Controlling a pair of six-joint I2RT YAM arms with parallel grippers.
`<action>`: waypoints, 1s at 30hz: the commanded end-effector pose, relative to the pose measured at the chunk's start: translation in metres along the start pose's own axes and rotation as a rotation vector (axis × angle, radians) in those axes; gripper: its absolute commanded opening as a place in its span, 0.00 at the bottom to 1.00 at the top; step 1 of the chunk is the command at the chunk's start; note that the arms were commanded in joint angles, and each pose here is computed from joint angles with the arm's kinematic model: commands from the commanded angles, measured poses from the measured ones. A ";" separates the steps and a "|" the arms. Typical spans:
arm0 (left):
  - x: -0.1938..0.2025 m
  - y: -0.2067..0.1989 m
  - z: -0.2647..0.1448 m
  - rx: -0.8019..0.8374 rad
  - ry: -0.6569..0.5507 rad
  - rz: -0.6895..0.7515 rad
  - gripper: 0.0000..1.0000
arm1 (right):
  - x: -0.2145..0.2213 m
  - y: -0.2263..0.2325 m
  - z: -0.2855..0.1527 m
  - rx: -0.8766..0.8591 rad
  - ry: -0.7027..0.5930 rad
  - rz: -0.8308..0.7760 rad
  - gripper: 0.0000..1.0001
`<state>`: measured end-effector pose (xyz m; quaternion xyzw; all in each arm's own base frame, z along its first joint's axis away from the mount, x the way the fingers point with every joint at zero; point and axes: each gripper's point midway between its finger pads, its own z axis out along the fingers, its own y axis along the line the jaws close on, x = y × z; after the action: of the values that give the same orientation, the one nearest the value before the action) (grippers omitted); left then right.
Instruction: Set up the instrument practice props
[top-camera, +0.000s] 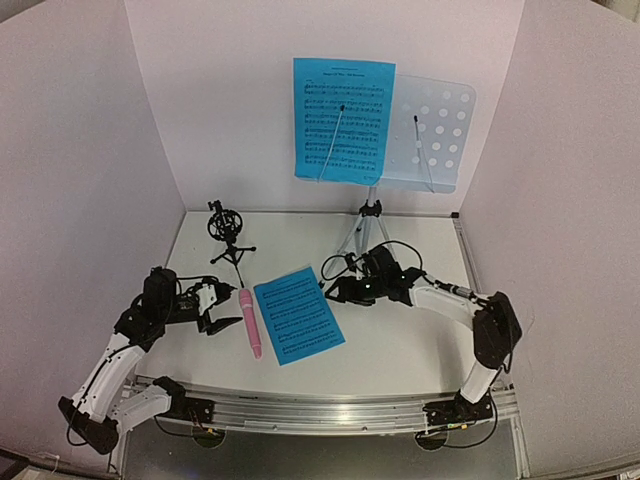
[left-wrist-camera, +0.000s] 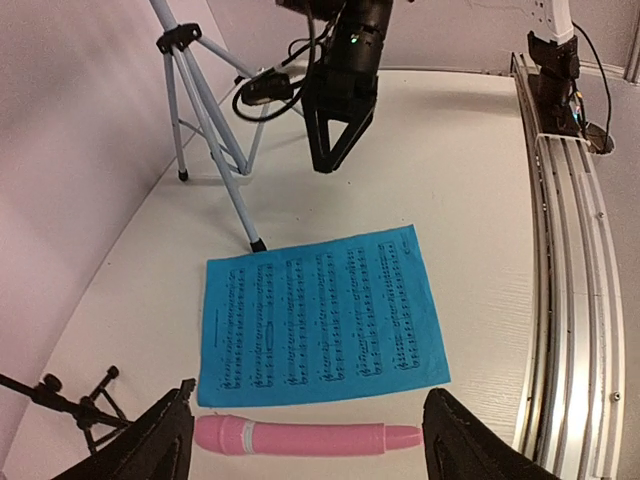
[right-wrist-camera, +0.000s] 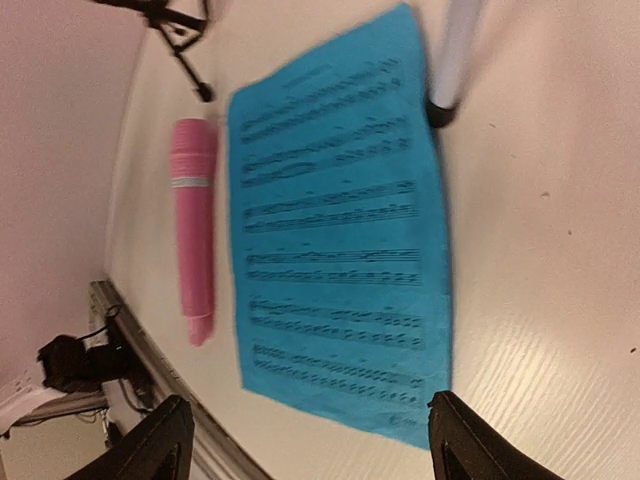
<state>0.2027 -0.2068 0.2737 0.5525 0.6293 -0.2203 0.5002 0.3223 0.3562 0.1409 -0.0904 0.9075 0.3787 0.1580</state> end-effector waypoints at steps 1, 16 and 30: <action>0.013 -0.003 0.001 -0.026 0.021 -0.059 0.82 | -0.020 -0.029 0.038 0.110 -0.023 0.037 0.79; 0.020 0.012 0.009 -0.109 0.002 -0.170 0.84 | -0.030 -0.078 0.115 0.067 0.102 0.025 0.67; 0.019 0.018 0.017 -0.103 -0.005 -0.146 0.84 | -0.003 -0.075 0.127 -0.047 0.115 0.071 0.60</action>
<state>0.2219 -0.2031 0.2443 0.4776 0.6895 -0.2278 0.4946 0.3866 0.3948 0.0250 -0.0978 0.9090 0.3898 0.1107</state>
